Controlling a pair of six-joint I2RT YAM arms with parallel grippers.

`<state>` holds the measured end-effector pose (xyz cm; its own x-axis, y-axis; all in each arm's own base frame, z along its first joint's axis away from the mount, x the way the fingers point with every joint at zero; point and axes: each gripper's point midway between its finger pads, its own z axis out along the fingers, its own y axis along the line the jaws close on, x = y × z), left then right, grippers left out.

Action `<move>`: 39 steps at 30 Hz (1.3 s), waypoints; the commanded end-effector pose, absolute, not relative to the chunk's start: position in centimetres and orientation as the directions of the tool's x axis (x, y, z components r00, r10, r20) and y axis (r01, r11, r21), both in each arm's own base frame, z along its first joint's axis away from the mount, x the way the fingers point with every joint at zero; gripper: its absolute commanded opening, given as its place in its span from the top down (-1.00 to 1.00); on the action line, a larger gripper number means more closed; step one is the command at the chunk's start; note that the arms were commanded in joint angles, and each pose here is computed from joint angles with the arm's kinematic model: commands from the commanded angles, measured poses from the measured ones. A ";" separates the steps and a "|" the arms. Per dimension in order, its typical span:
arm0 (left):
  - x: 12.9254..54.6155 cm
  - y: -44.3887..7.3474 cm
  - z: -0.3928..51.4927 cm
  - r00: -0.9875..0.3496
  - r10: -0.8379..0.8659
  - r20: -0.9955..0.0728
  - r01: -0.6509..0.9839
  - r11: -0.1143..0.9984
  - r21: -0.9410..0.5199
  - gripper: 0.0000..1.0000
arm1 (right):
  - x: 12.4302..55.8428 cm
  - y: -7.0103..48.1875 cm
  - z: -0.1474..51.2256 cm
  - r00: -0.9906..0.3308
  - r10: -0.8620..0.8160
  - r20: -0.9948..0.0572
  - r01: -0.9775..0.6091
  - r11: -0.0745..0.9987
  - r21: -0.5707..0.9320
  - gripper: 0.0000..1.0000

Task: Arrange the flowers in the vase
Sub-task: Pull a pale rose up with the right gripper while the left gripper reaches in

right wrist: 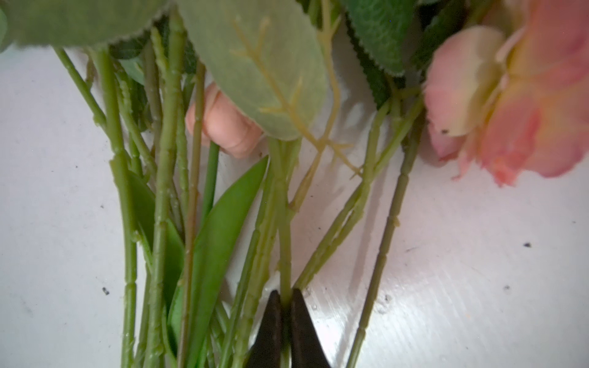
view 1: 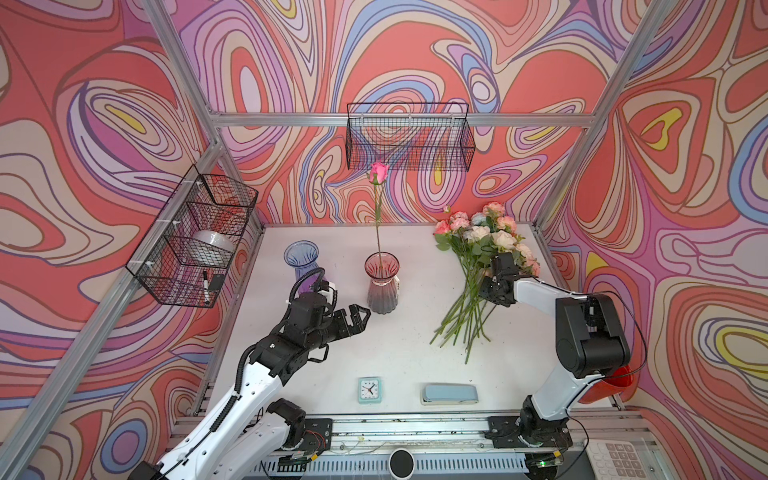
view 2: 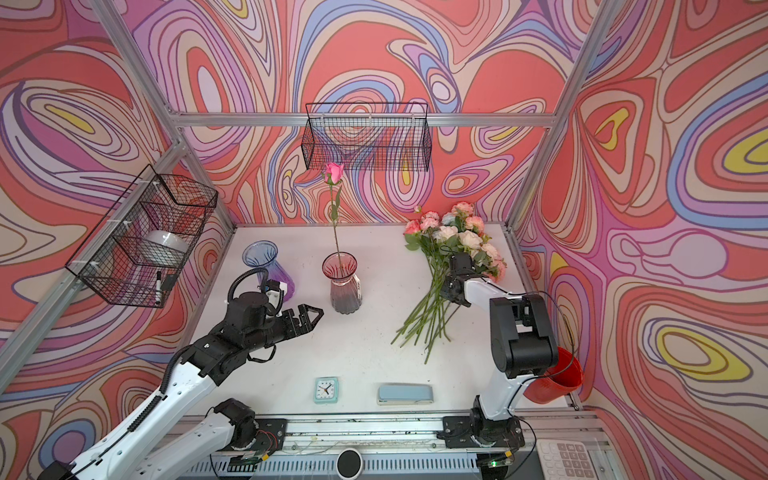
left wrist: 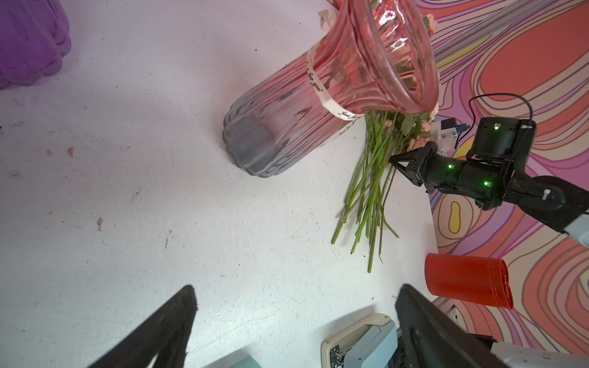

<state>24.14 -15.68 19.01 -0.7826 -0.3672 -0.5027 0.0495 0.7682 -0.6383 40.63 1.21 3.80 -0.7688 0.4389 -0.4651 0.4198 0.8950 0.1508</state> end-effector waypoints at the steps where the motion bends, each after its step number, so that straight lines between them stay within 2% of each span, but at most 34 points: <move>1: 24.3 -16.0 19.7 -0.778 -0.372 -0.506 0.061 0.757 -0.651 -1.00 | 41.2 0.8 4.8 -0.756 0.422 -0.501 0.415 0.900 0.132 0.94; 7: 24.3 -16.2 20.5 -0.772 -0.373 -0.514 0.078 0.748 -0.659 -1.00 | 40.3 0.7 9.2 -0.714 0.422 -0.558 0.403 0.900 0.164 1.00; 13: 24.4 -16.3 22.0 -0.761 -0.366 -0.535 0.106 0.744 -0.660 -1.00 | 38.7 1.7 15.2 -0.635 0.427 -0.644 0.326 0.904 0.278 1.00; 19: 24.5 -16.6 25.4 -0.715 -0.359 -0.600 0.192 0.724 -0.663 -1.00 | 37.8 3.5 23.2 -0.500 0.399 -0.769 0.139 0.913 0.383 1.00; 25: 23.4 -18.7 31.2 -0.663 -0.344 -0.665 0.393 0.596 -0.700 -1.00 | 35.8 10.7 30.6 -0.451 0.301 -0.841 -0.216 0.877 0.430 1.00; 29: 21.6 -20.7 35.9 -0.626 -0.318 -0.712 0.572 0.434 -0.696 -0.98 | 32.3 18.1 34.6 -0.411 0.190 -0.892 -0.490 0.779 0.392 1.00; 33: 20.2 -21.7 38.9 -0.594 -0.297 -0.748 0.670 0.332 -0.664 -0.85 | 28.8 23.5 37.2 -0.397 0.149 -0.906 -0.670 0.627 0.397 1.00; 36: 19.7 -21.8 40.3 -0.566 -0.294 -0.770 0.709 0.302 -0.637 -0.63 | 26.7 26.9 38.5 -0.401 0.143 -0.905 -0.746 0.522 0.413 1.00; 38: 19.5 -22.1 41.0 -0.556 -0.292 -0.778 0.731 0.275 -0.625 -0.37 | 25.3 28.9 39.6 -0.387 0.152 -0.909 -0.787 0.460 0.412 1.00; 39: 19.3 -22.2 41.2 -0.555 -0.287 -0.781 0.740 0.258 -0.621 -0.31 | 24.8 29.6 40.1 -0.379 0.164 -0.911 -0.800 0.436 0.412 1.00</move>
<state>20.67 -21.52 38.38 -0.6052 -0.3009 -0.7370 0.6478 0.3520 -0.6757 26.38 27.52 37.37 -0.4221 0.1268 -0.8976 -0.7324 0.5358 0.4201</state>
